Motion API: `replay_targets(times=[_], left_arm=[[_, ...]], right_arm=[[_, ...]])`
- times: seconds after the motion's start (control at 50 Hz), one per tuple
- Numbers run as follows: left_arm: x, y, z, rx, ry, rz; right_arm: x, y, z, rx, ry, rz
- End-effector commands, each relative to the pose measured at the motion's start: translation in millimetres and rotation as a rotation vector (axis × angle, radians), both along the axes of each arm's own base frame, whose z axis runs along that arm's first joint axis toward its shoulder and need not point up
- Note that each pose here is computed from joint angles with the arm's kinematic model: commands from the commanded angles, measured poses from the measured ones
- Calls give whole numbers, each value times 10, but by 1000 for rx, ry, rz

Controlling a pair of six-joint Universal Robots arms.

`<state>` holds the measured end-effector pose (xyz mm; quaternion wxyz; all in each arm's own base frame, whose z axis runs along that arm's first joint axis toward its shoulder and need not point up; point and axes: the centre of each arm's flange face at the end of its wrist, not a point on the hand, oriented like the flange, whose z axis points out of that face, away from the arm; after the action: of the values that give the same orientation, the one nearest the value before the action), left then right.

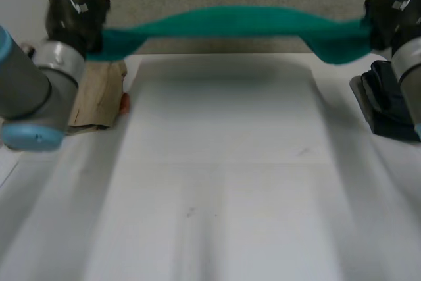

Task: Fold the laundry.

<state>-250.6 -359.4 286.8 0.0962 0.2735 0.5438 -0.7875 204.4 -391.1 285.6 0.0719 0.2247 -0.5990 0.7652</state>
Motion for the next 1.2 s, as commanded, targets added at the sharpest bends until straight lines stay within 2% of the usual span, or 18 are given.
replay_targets(times=[0.02,0.12,0.18,0.3,0.38,0.42,0.56,0.7,0.76,0.88,1.02,1.2], left_arm=[[2,329,-950,268,-103,-76],[100,677,-1367,425,-211,-92],[203,961,-1503,511,-320,-92],[426,1638,-1470,728,-579,-118],[465,1894,-1354,827,-673,-176],[435,1894,-1298,818,-677,-197],[108,1427,-1106,586,-607,-196],[-288,608,-1055,326,-521,-121],[-389,335,-1095,273,-503,-96],[-530,5,-1268,256,-501,-66],[-665,-235,-1411,225,-488,-49],[-774,-333,-1582,230,-497,-40]], right_arm=[[-17,206,-886,323,157,23],[-133,436,-1243,479,293,13],[-279,600,-1308,562,393,-17],[-579,1098,-1247,791,704,-1],[-659,1242,-1151,851,816,66],[-643,1210,-1136,825,807,72],[-503,828,-1233,676,653,39],[-411,372,-1265,478,519,-33],[-350,190,-1255,380,471,-47],[-235,-142,-1333,243,414,-62],[-89,-396,-1489,198,420,-54],[86,-623,-1740,161,454,-51]])
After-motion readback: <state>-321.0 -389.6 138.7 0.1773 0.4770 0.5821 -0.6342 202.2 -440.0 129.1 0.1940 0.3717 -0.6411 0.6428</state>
